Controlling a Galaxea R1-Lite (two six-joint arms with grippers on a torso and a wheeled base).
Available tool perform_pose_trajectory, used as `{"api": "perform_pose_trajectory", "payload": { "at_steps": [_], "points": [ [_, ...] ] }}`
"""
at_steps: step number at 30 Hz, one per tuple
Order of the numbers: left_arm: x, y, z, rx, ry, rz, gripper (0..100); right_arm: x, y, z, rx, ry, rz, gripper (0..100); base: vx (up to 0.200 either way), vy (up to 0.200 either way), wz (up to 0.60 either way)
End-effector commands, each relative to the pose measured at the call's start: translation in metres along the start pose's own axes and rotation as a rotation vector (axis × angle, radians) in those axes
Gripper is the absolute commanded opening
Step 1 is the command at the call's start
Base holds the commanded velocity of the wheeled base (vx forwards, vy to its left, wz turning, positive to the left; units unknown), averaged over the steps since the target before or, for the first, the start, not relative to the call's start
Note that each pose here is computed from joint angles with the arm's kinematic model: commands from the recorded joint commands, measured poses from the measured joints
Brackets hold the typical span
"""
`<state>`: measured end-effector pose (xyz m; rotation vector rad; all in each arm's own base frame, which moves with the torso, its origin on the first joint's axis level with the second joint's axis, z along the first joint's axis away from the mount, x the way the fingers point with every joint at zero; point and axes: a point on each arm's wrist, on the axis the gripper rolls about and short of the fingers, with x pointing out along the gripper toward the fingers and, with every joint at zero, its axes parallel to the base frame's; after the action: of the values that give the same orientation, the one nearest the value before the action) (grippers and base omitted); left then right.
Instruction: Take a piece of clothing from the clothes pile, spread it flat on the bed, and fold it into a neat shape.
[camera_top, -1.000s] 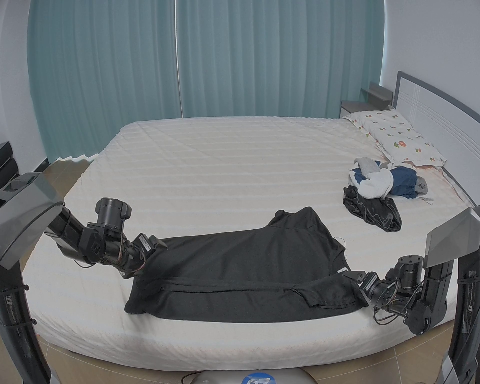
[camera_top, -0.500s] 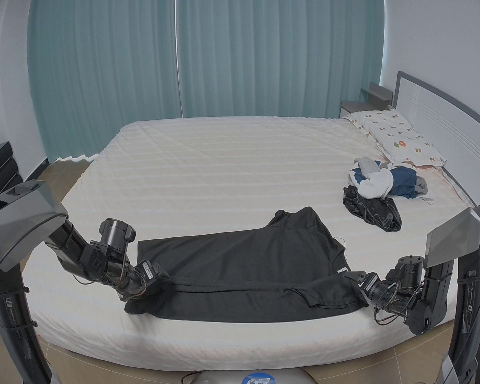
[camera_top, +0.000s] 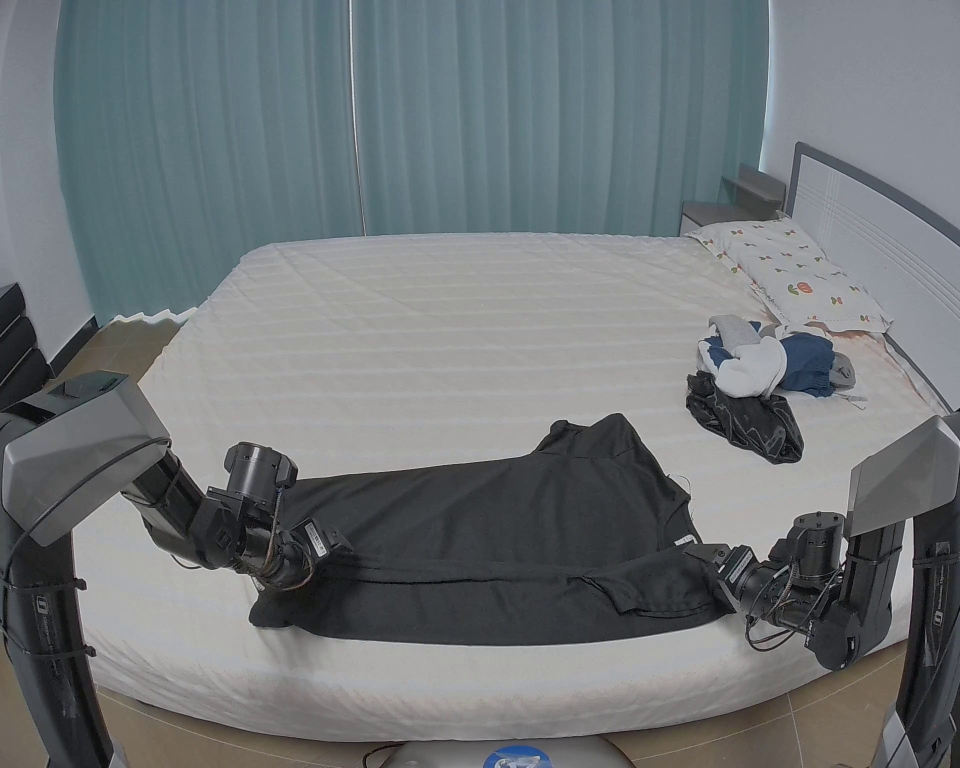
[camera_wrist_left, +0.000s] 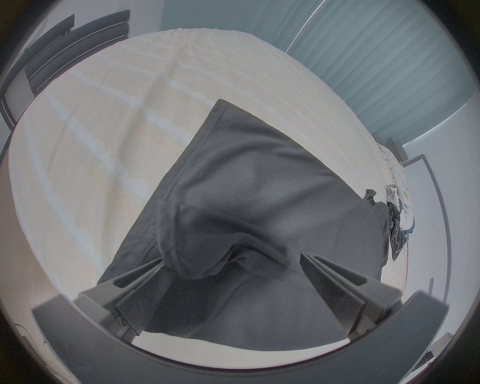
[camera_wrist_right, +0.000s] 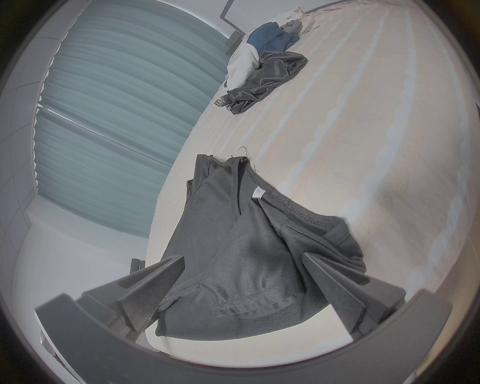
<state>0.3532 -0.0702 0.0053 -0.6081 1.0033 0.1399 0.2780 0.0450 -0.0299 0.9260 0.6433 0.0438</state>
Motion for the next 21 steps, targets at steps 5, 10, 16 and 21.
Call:
{"api": "perform_pose_trajectory", "payload": {
  "at_steps": [5, 10, 16, 21],
  "points": [
    [0.029, -0.013, 0.033, -0.118, -0.144, -0.002, 100, 0.004, 0.002, -0.003, -0.009, 0.005, 0.016, 100, 0.0, 0.0, 0.0],
    [0.026, -0.001, 0.062, -0.244, -0.261, -0.062, 100, 0.004, 0.002, -0.003, -0.01, 0.007, 0.015, 100, 0.0, 0.0, 0.0],
    [0.023, 0.01, 0.069, -0.303, -0.278, -0.061, 100, 0.003, 0.002, -0.003, -0.01, 0.006, 0.014, 100, 0.0, 0.0, 0.0],
    [0.017, 0.017, 0.069, -0.308, -0.255, -0.08, 100, 0.003, 0.002, -0.003, -0.009, 0.007, 0.011, 100, 0.0, 0.0, 0.0]
  ]
}}
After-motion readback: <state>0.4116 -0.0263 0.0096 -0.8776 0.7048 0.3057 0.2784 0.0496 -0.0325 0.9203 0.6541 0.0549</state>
